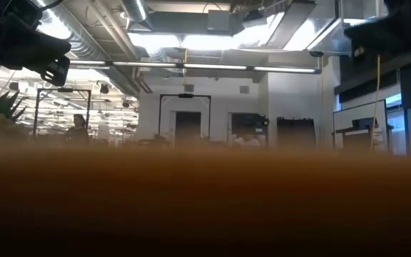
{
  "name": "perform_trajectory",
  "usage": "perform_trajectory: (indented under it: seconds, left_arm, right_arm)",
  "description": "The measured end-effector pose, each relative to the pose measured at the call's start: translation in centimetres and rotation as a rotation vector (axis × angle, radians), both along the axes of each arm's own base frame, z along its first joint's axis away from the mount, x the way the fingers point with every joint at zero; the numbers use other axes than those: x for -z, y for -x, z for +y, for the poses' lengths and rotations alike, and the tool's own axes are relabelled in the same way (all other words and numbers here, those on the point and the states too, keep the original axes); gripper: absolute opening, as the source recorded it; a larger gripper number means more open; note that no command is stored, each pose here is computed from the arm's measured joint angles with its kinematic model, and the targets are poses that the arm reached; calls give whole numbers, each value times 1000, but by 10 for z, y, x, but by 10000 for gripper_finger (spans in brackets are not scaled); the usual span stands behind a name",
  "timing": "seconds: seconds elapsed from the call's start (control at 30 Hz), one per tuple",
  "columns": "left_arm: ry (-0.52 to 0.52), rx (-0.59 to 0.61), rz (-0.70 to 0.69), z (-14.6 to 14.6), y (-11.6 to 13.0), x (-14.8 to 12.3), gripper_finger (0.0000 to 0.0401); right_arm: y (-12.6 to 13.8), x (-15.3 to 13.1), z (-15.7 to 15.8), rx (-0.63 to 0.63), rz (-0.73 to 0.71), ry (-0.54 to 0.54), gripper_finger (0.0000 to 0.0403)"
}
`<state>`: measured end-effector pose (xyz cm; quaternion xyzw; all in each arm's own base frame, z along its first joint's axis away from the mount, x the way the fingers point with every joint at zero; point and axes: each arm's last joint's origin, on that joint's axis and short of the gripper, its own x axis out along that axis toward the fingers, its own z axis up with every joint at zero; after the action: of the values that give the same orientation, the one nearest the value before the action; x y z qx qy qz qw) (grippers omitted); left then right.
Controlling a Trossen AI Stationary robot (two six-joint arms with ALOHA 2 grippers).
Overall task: Pick and place plate/cup/fork/spoon on tray
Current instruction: Put the orange spoon on the right of the gray food tray
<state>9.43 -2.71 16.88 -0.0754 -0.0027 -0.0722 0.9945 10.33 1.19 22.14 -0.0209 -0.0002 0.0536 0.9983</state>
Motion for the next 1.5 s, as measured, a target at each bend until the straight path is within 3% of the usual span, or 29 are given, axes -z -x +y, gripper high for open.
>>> perform_trajectory:
  seconds: [0.2, 0.4, 0.6, 0.87, 1.07, 1.5]
  left_arm:
    - [0, 0, 0, 0, 0, 0, 0]
    - [0, 0, 0, 0, 0, 0, 0]
    - [0, 0, 0, 0, 0, 0, 0]
    - [0, 0, 0, 0, 0, 0, 0]
    - [0, 0, 0, 0, 0, 0, 0]
    - [0, 0, 0, 0, 0, 0, 0]
  right_arm:
    - [6, -60, -1, 1, 162, 7, 17]
    - [-11, -101, 1, 14, 406, -48, 17]
    - [-42, -115, 6, 66, 707, -247, 17]
    - [-83, -132, 14, 34, 678, -553, 17]
    - [-104, -131, 17, 12, 625, -576, 17]
    - [-137, -102, 22, 42, 775, -648, 17]
